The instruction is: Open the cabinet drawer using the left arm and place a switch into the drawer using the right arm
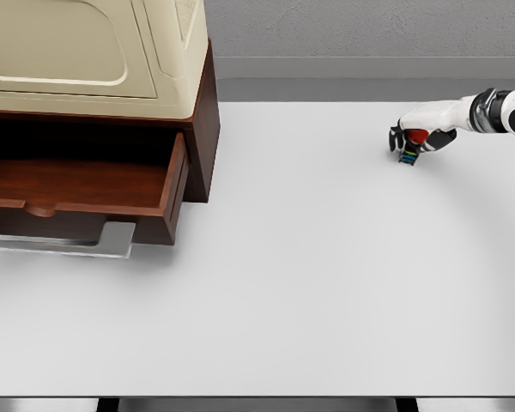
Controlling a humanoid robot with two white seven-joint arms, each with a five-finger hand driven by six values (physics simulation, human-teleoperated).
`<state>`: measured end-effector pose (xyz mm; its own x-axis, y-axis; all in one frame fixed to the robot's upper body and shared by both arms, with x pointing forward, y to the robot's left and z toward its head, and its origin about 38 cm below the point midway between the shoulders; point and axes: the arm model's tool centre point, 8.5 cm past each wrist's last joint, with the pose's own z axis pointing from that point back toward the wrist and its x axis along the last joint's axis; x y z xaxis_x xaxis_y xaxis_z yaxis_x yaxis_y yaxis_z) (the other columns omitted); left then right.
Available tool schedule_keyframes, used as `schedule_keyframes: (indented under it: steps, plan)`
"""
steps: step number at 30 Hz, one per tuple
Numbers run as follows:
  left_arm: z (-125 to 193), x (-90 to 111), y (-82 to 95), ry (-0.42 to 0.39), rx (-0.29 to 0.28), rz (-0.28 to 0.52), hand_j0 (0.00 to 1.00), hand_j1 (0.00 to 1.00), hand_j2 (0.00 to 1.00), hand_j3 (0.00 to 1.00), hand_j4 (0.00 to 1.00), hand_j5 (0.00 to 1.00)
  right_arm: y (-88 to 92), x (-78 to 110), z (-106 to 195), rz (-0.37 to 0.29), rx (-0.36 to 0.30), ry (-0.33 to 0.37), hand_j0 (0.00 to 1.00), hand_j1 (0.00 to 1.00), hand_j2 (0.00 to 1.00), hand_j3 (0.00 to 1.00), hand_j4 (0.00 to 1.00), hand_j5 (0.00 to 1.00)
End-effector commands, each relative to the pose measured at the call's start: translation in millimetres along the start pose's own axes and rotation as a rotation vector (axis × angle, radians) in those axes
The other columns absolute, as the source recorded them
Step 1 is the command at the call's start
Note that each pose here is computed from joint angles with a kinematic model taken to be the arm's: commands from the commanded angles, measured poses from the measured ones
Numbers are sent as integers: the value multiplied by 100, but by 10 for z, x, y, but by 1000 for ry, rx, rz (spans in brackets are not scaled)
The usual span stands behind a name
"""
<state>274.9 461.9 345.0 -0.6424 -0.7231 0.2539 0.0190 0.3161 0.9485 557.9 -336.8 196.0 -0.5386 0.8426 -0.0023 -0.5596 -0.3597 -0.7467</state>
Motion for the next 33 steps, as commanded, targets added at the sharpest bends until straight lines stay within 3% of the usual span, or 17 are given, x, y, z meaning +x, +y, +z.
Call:
schedule_keyframes:
  steps: [1,2,4,8,15,26,30,33]
  plan:
    - [-64,-6,-139,-14,-32,39,100,100,100,100,100,100,-13,4,3,-3,-6,-1,51,51,51,51,51,51]
    - [-66,-7,-142,-14,-32,40,100,100,100,100,100,100,-12,3,3,-2,-5,-1,55,55,55,55,55,55]
    - [-114,-4,-208,-25,-51,55,100,100,100,100,100,100,14,15,-16,7,9,-1,77,77,77,77,77,77]
    - [-337,32,-358,-85,-82,89,100,100,100,100,100,100,22,14,-19,7,12,0,89,89,89,89,89,89]
    - [-682,132,-454,-181,-105,104,100,100,100,100,100,100,-29,-55,55,1,-2,16,89,89,89,89,89,89]
    - [-693,131,-435,-182,-107,96,100,100,100,100,100,100,-34,-114,92,-11,-1,31,88,88,88,88,88,88]
    - [-709,132,-406,-182,-90,80,100,100,100,100,100,100,-30,-106,80,-11,1,30,76,76,76,76,76,76]
    - [-741,143,-437,-193,-66,94,100,100,100,100,100,100,5,-123,71,-20,10,35,76,76,76,76,76,76]
